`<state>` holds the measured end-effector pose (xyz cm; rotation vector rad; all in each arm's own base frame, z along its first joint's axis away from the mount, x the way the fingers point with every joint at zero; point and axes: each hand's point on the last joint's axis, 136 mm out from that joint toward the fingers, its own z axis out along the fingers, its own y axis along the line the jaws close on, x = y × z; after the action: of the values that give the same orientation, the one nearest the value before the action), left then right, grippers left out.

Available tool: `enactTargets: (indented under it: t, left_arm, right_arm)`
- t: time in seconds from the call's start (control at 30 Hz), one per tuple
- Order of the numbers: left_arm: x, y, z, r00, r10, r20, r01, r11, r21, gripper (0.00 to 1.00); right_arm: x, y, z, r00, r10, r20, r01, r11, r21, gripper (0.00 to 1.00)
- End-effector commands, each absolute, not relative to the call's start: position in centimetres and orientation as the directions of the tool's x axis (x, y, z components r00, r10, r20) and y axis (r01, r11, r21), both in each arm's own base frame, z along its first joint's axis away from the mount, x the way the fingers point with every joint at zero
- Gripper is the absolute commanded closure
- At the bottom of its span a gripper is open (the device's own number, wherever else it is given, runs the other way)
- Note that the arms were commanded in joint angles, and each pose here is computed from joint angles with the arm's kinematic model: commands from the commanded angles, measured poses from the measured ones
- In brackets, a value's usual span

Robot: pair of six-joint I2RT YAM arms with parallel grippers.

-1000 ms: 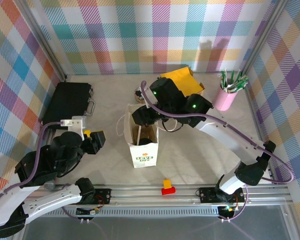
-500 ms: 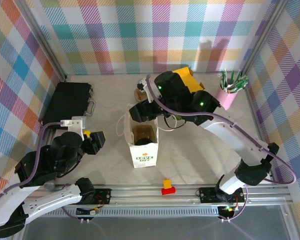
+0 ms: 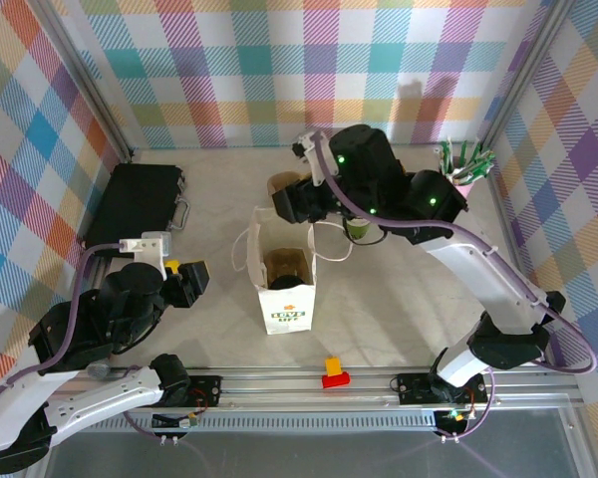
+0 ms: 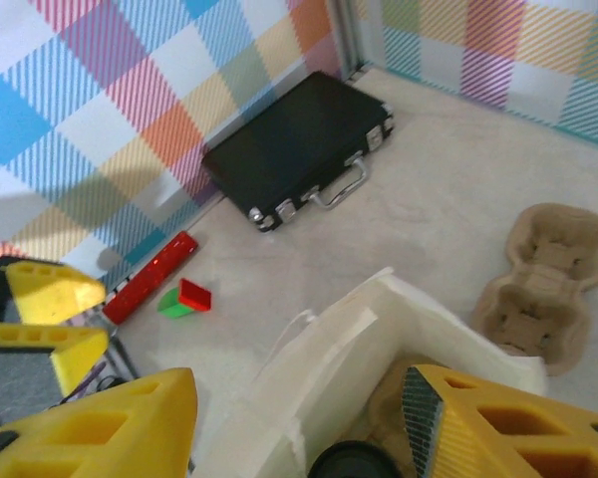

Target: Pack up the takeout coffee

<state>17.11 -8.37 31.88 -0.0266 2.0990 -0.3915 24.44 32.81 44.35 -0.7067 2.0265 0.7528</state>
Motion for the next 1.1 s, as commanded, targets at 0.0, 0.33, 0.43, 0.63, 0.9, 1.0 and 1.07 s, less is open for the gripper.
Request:
enactTargets:
  t: [0.0, 0.33, 0.43, 0.63, 0.9, 1.0, 1.07]
  left_arm:
    - [17.2, -7.7, 32.6, -0.517, -0.178, -0.837, 0.116, 0.955, -0.275, 0.41]
    - [17.4, -7.5, 33.1, -0.509, -0.178, -0.842, 0.104, 0.959, -0.265, 0.41]
    - [17.5, -7.3, 33.0, -0.507, -0.176, -0.844, 0.097, 0.961, -0.259, 0.41]
    - [17.8, -7.7, 33.0, -0.499, -0.164, -0.851, 0.102, 0.964, -0.245, 0.41]
    - [18.4, -9.1, 32.5, -0.509, -0.158, -0.846, 0.124, 0.959, -0.254, 0.41]
    - [18.7, -9.6, 32.4, -0.51, -0.148, -0.847, 0.132, 0.96, -0.247, 0.41]
    - [18.8, -9.7, 32.5, -0.509, -0.142, -0.849, 0.134, 0.961, -0.241, 0.41]
  right_arm:
    - [27.5, 29.7, 45.7, -0.478, -0.148, -0.866, -0.632, 0.742, 0.223, 0.41]
    - [36.2, 21.6, 45.6, -0.509, 0.013, -0.861, -0.411, 0.875, 0.256, 0.39]
    - [39.1, 19.7, 44.4, -0.522, 0.036, -0.852, -0.347, 0.904, 0.251, 0.39]
    - [45.6, 17.0, 41.1, -0.545, 0.041, -0.838, -0.239, 0.95, 0.202, 0.39]
    - [53.9, 13.9, 33.4, -0.62, 0.059, -0.783, -0.11, 0.981, 0.161, 0.38]
    - [56.2, 13.0, 30.4, -0.643, 0.073, -0.762, -0.073, 0.985, 0.156, 0.38]
    - [57.6, 12.5, 28.1, -0.662, 0.076, -0.746, -0.06, 0.986, 0.154, 0.38]
